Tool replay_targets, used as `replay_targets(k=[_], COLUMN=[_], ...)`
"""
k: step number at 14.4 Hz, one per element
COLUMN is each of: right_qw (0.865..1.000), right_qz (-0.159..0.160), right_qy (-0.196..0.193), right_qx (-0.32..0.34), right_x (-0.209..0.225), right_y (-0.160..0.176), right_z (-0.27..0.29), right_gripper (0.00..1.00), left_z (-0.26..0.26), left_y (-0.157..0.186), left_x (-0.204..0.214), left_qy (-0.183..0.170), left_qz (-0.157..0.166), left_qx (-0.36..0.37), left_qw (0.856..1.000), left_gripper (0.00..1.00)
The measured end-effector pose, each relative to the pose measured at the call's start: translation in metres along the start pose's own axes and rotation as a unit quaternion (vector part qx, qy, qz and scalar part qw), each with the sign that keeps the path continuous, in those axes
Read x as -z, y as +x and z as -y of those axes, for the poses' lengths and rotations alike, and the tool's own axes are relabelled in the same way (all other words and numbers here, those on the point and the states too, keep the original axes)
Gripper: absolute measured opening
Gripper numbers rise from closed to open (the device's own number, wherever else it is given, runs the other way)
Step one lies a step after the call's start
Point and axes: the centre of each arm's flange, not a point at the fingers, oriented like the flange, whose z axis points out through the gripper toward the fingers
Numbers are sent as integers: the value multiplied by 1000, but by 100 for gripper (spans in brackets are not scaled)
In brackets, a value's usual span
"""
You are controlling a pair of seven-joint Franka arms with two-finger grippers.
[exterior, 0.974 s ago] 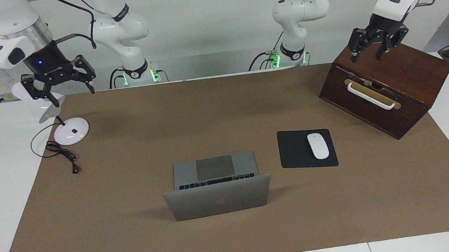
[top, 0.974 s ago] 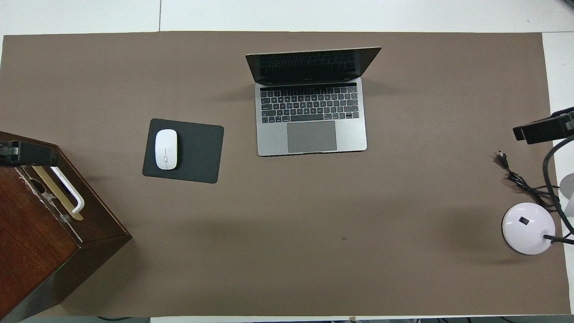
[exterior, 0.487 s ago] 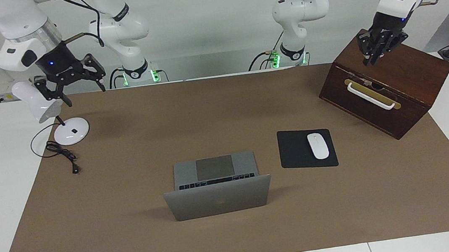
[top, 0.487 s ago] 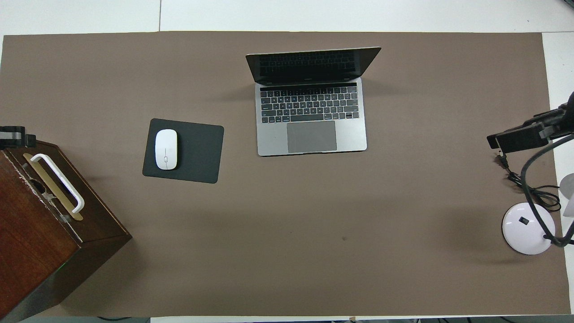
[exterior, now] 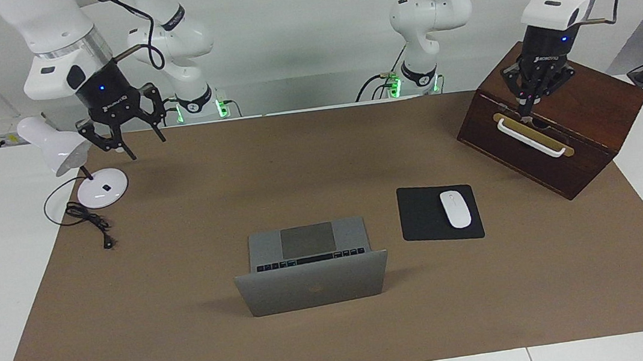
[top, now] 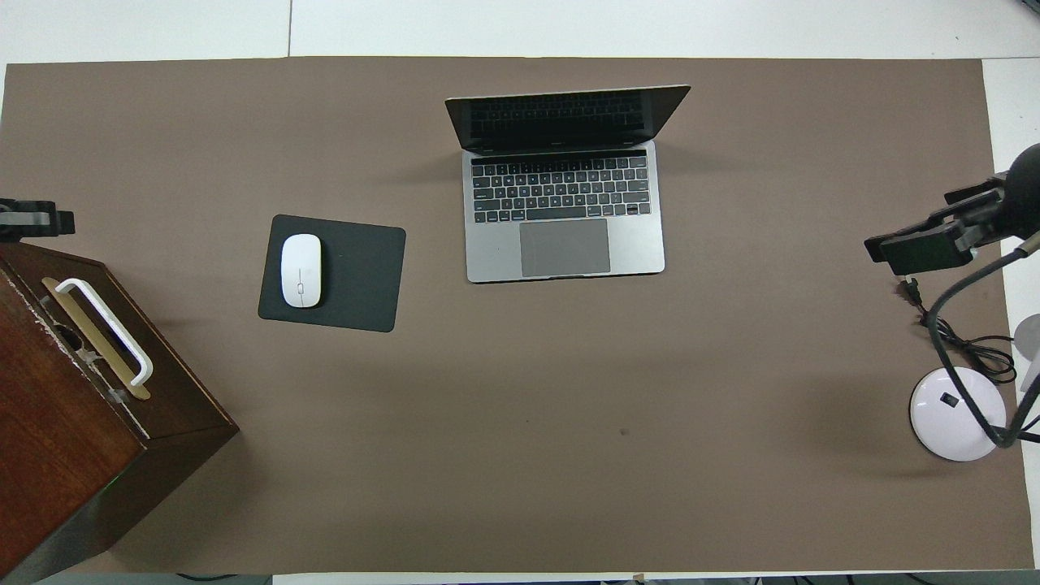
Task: Close laptop with both arms
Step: 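Move the left gripper beside the laptop while the right gripper reaches the lid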
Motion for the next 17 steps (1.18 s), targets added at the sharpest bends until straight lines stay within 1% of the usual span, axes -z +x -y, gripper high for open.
replay_targets(k=[1,2,4,5,7,9,11,13,15,17], right_qw=[1000,1000,1000,1000,1000,999,998,996,996,997], right_qz=[1,4,2,0,-5,-9,-10,-11,-13,-18], right_qy=[-3,-6,-8,-7,-5,0,5,10,4,-1], right_qx=[11,20,26,9,-29,-51,-67,-82,-88,-80], right_x=[-6,-10,-16,-17,-20,-27,-39,-51,-62,-71], right_y=[5,11,25,30,43,61,78,97,117,136], right_z=[-1,2,10,10,10,14,13,15,20,26], right_gripper=[38,26,6,1,1,1,1,1,1,1], left_z=[-13,-28,-61,-76,-103,-126,-145,-161,-178,-190], left_y=[-5,-14,-40,-55,-84,-109,-132,-145,-151,-158], left_x=[-15,-31,-62,-74,-93,-114,-138,-161,-189,-217], left_qy=[-8,-13,-24,-30,-43,-55,-67,-75,-84,-88], left_qz=[-16,-33,-67,-81,-110,-146,-171,-189,-214,-222], left_qx=[-9,-21,-48,-62,-87,-110,-128,-142,-154,-162], left_qw=[1000,999,996,994,989,982,975,969,961,958], left_gripper=[1,1,1,1,1,1,1,1,1,1])
